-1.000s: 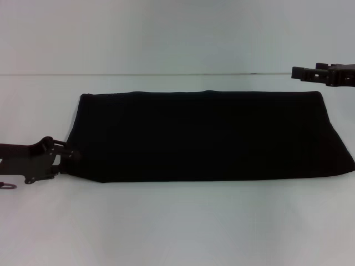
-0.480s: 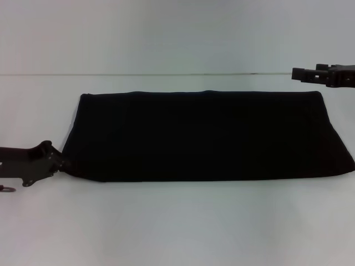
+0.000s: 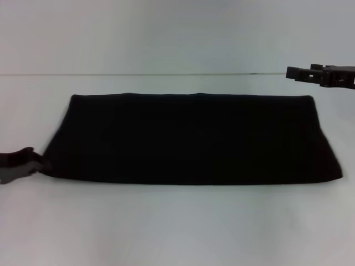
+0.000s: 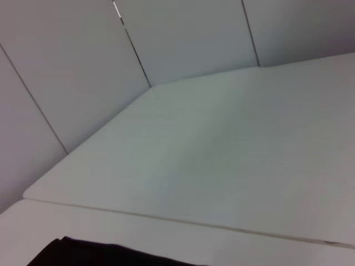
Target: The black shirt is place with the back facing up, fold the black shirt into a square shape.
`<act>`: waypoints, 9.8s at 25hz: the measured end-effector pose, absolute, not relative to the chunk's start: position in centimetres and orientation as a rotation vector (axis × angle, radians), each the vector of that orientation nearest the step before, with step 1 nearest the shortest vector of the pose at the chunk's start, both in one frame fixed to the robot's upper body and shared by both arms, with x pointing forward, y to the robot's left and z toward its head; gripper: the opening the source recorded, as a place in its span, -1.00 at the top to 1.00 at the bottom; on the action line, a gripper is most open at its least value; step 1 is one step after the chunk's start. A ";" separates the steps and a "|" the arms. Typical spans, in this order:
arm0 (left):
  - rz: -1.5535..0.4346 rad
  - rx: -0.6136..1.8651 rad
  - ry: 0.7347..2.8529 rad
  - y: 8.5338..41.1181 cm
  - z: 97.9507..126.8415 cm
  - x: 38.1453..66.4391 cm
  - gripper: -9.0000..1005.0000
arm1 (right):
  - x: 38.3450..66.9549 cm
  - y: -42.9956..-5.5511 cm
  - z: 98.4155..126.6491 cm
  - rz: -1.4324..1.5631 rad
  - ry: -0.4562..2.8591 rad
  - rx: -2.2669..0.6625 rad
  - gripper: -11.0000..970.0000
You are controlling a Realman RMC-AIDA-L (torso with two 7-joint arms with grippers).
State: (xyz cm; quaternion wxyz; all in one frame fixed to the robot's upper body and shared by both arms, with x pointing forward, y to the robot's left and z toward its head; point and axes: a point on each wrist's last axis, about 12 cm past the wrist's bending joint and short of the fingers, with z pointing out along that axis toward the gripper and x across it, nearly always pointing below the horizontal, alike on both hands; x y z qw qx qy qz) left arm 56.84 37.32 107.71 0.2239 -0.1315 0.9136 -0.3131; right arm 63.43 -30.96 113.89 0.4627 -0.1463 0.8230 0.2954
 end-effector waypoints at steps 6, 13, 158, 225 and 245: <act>-0.706 -0.241 2.528 39.7 108.3 55.9 0.96 | 63.6 -30.2 113.3 0.720 2.020 -0.324 -0.89; -0.463 -0.212 2.562 43.8 109.4 53.7 0.96 | 64.2 -29.2 113.3 0.717 2.009 -0.307 -0.89; -1.297 0.983 1.894 23.1 107.8 53.3 -0.89 | 60.9 -25.3 109.2 1.109 2.171 -0.259 0.91; -0.557 0.865 1.879 19.0 104.1 59.7 -0.88 | 61.6 -29.9 110.5 0.916 2.080 -0.195 -0.34; -1.031 0.890 1.659 18.5 107.7 57.0 -0.86 | 61.7 -26.8 109.8 0.856 2.014 -0.418 -0.27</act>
